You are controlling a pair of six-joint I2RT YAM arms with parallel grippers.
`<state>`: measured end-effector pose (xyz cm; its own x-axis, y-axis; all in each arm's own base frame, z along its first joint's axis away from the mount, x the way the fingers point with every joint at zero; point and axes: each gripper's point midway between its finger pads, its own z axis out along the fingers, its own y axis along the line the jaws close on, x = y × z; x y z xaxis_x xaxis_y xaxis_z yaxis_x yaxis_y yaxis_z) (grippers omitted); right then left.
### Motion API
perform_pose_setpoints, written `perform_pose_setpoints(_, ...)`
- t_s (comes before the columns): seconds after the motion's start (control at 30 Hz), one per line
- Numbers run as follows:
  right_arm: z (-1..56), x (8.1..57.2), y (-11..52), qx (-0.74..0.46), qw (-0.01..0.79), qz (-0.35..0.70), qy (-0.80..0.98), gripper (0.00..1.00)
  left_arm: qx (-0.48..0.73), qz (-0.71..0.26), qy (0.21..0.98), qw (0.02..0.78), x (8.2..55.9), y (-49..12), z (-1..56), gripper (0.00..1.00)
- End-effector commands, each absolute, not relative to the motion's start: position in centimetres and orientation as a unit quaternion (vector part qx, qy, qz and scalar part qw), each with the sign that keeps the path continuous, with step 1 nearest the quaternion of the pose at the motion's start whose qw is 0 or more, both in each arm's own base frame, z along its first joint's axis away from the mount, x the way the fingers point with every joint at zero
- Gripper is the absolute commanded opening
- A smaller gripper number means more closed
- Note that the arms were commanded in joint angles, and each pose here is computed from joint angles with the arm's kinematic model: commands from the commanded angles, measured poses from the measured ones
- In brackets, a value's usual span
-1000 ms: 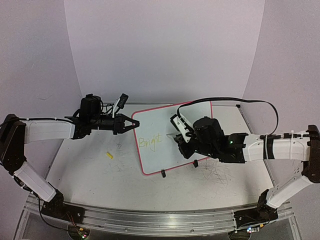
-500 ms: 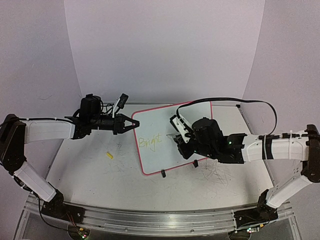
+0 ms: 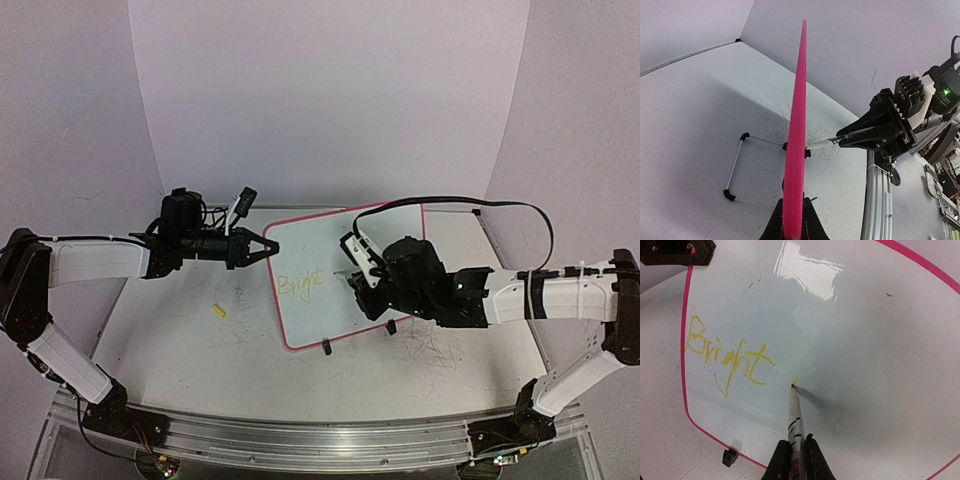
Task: Write a sentence on the whiteboard
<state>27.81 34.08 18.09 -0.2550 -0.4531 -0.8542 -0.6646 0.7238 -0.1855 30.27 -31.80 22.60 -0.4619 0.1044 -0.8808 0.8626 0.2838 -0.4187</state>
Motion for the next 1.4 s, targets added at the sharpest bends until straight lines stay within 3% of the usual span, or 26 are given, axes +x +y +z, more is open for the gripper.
perform_pose_setpoints(0.0,17.8,27.5,34.2,-0.349,0.492,0.110,0.790,0.00,0.372,-0.438,0.701,0.424,30.9,-31.3,21.9,0.00)
perform_pose_setpoints(0.43,16.2,26.9,34.4,-0.361,0.472,0.111,0.796,0.00,0.372,-0.437,0.701,0.423,30.9,-31.3,21.8,0.00)
perform_pose_setpoints(1.37,20.7,29.3,34.4,-0.305,0.545,0.097,0.775,0.00,0.375,-0.436,0.702,0.420,30.8,-31.4,21.6,0.00)
